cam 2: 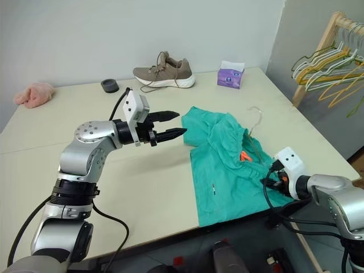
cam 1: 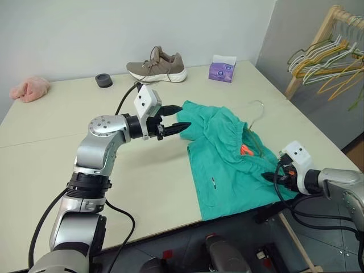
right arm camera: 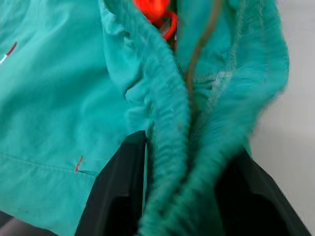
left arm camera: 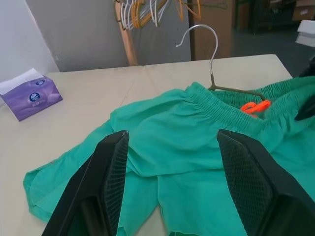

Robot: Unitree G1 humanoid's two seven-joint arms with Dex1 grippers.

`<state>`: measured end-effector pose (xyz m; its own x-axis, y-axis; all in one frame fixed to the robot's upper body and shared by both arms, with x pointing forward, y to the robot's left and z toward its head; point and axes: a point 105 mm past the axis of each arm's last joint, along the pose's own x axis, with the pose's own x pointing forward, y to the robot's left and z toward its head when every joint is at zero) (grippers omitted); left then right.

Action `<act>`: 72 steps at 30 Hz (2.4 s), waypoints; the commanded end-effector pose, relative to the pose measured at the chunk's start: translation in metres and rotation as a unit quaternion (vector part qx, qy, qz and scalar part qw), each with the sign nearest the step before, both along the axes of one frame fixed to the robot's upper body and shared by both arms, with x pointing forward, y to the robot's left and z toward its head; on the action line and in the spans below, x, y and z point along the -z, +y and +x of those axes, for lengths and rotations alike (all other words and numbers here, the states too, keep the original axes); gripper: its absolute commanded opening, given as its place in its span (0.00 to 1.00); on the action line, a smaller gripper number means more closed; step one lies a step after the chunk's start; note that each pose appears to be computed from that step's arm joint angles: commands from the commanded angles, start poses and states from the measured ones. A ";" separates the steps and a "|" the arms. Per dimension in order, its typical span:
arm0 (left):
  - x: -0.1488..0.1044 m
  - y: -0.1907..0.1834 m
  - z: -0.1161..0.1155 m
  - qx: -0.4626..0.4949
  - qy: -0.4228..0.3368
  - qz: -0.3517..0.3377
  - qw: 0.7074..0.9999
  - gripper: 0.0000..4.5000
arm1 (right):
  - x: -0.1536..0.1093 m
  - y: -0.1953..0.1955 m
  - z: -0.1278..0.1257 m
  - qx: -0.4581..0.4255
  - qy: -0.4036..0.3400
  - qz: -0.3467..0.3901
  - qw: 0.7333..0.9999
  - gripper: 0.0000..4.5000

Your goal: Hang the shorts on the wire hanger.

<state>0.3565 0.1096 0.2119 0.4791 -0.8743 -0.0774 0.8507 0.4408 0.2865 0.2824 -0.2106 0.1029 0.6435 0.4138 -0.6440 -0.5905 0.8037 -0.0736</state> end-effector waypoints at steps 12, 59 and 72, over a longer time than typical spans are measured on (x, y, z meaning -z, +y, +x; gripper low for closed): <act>-0.009 -0.004 -0.007 0.006 -0.025 -0.005 1.000 0.66 | 0.004 0.013 0.025 -0.083 0.010 -0.033 0.996 0.39; -0.026 -0.086 -0.060 0.204 0.025 -0.090 0.974 0.66 | -0.061 -0.214 -0.124 0.451 -0.106 -0.088 0.882 0.01; -0.060 -0.110 -0.038 0.127 -0.055 -0.128 0.982 0.66 | -0.157 -0.277 -0.097 0.542 -0.253 -0.110 0.794 0.01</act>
<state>0.3199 0.0047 0.2535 0.2272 -0.9598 0.1651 0.9387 0.2609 0.2251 0.1802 -0.4839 0.2325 0.7441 -0.6151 -0.2607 0.5609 0.7872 -0.2564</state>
